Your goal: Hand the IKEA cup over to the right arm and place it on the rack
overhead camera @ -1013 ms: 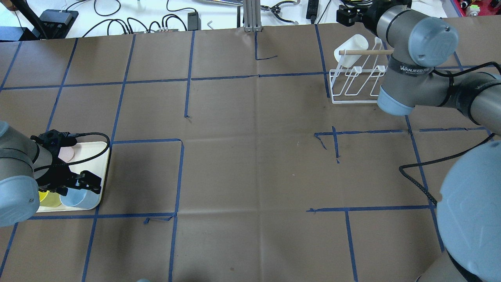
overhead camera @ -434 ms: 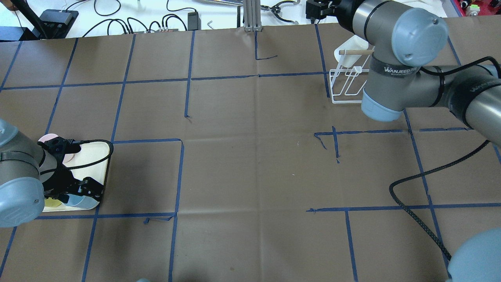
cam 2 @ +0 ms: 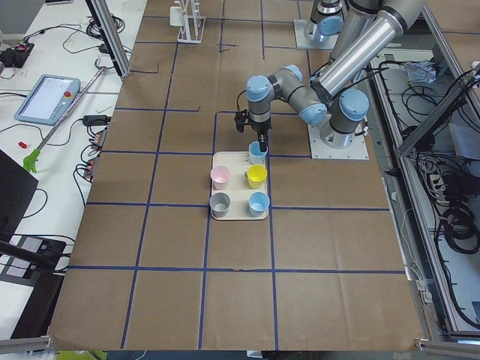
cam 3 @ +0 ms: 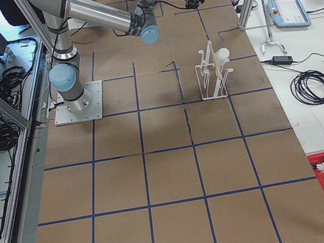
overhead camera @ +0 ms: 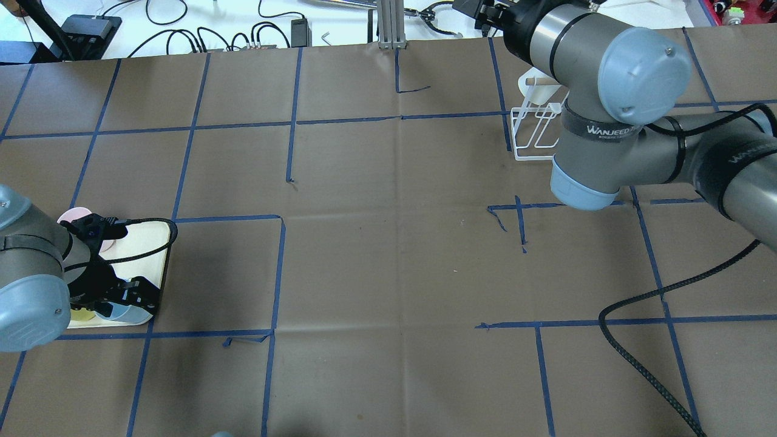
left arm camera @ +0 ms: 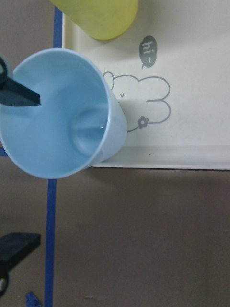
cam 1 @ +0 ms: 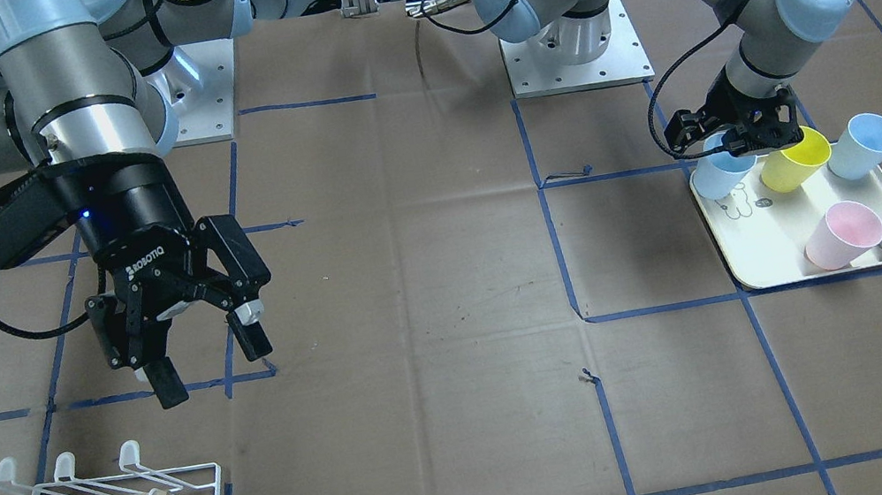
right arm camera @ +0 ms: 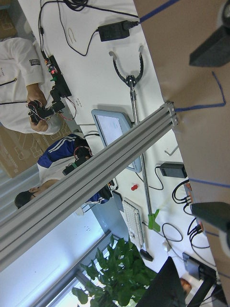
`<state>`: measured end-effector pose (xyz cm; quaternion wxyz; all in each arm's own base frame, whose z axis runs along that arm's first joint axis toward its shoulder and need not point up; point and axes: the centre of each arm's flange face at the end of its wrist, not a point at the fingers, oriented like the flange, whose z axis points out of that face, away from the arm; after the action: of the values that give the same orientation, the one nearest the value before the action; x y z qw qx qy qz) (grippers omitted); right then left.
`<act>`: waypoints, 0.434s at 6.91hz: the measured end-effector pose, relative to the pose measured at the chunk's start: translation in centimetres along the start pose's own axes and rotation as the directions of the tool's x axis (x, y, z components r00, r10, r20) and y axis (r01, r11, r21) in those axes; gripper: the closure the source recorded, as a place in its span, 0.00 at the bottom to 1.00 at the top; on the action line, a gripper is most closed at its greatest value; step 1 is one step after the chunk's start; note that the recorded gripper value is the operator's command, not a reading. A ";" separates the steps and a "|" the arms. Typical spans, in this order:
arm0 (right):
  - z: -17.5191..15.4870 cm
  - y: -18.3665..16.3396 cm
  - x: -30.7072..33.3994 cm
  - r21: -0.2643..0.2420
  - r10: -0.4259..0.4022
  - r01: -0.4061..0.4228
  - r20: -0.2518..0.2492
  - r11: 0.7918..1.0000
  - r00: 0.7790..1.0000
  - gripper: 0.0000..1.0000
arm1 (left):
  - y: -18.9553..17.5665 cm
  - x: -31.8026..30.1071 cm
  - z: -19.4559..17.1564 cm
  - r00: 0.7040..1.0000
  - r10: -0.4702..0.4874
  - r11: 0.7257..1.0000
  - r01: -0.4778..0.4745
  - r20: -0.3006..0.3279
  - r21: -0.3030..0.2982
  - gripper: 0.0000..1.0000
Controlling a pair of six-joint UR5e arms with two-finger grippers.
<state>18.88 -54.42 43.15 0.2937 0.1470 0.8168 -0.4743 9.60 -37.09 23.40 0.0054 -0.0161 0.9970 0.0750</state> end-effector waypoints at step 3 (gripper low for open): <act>-1.8 3.7 -1.4 0.009 0.410 -0.413 0.115 0.911 0.905 0.00 | 0.0 -0.1 -0.1 1.000 0.002 1.000 -0.002 0.003 -0.003 1.00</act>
<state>21.31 -50.96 42.09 0.4293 0.2944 0.7419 -0.4226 9.67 -37.14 23.52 0.0067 -0.0150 0.9969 0.0765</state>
